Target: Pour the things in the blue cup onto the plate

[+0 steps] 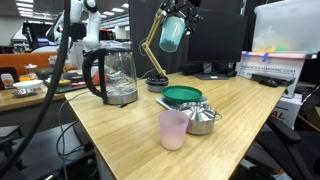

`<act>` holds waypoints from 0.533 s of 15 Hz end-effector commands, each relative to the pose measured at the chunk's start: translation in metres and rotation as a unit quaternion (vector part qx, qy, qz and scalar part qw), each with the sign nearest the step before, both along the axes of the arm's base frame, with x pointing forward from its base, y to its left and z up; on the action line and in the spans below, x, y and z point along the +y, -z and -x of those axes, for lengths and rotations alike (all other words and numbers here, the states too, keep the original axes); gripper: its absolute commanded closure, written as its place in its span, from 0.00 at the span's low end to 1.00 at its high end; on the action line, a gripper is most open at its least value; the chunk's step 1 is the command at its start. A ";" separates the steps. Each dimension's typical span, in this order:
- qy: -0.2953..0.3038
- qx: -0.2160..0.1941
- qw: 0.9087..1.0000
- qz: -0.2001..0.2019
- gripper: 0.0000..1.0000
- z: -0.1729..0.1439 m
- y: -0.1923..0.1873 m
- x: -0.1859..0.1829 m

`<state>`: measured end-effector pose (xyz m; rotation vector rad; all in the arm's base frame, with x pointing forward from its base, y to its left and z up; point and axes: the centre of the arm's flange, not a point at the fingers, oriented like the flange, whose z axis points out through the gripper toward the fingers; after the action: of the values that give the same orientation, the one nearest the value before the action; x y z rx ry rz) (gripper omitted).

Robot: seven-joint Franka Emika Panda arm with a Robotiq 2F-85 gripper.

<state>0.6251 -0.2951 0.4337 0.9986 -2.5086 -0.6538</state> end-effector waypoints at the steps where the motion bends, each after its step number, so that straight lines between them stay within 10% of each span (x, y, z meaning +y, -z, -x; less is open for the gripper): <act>1: 0.060 0.044 0.997 0.032 0.46 -0.051 -0.027 -0.020; 8: 0.109 0.070 0.990 0.055 0.46 -0.047 -0.026 -0.015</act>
<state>0.6184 -0.2851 0.4352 0.6623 -2.5073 -0.6204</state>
